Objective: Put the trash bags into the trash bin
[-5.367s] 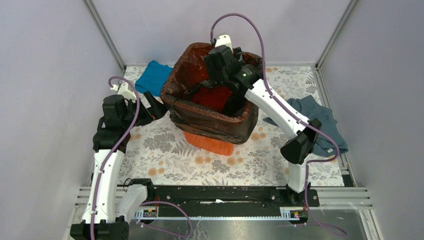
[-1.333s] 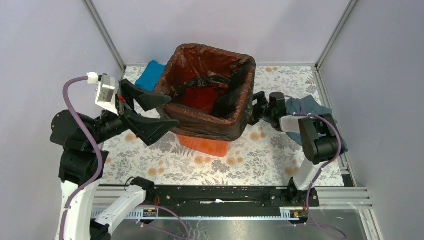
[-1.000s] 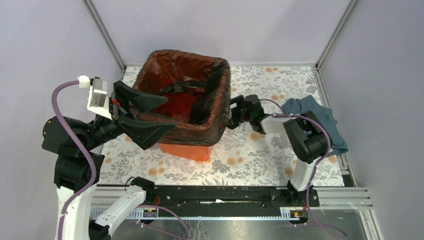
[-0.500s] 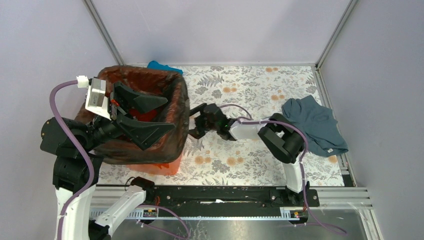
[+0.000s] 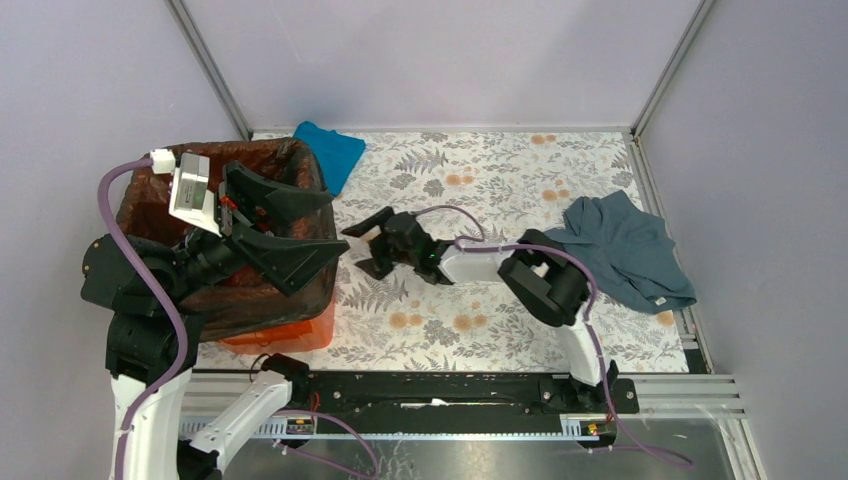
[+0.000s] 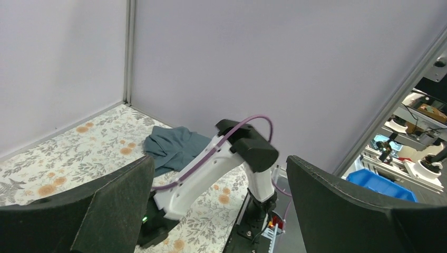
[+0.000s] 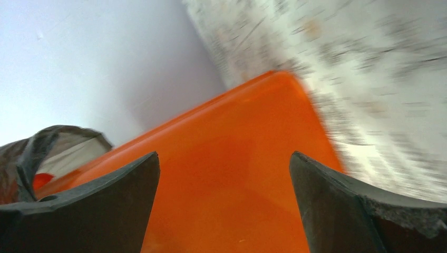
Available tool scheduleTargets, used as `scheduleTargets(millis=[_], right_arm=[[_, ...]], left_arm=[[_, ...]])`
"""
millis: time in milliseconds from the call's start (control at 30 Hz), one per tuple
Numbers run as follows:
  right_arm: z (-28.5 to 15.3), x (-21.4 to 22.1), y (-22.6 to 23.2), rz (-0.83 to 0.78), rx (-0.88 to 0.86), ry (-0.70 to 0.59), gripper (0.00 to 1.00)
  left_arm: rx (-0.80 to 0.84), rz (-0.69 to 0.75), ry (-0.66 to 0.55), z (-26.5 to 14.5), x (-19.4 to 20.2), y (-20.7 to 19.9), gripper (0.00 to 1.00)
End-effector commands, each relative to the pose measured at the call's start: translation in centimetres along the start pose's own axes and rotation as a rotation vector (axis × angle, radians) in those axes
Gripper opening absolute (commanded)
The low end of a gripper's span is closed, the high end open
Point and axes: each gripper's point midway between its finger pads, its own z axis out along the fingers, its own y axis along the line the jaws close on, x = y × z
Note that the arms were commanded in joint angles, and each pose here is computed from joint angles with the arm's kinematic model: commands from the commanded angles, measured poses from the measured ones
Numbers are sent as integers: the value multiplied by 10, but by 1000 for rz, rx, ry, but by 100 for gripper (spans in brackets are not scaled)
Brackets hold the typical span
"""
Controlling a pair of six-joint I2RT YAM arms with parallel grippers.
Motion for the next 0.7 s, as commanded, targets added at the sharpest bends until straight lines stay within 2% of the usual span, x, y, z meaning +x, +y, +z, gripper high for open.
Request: scheduleTargets(millis=[0,100,200,300,433,567,667], right_arm=[[-66,-61,37,-234,-44,-179,100],[-123,-110,33,-412,29,-309,100],[-196,-158,24,-606,166,-482,100],[-272,-177,32,-867,267,-585,100],[-369,-159,75,-1200,285,-618,100],[-476,-136,118,-1314,222,-740,100],[-539,-103,149,-1376,43,-773,100]], left_arm=[[-37,46,-57,-1,-17,1,99],[-173,75,-124,-7,-33,17,99],[-377,88,-231,-24,-55,42,99],[-525,118,-314,-41,-72,59,99],[-610,180,-380,-53,-90,66,99],[-665,224,-428,-63,-106,68,99],[-652,207,-460,-62,-112,64,99]])
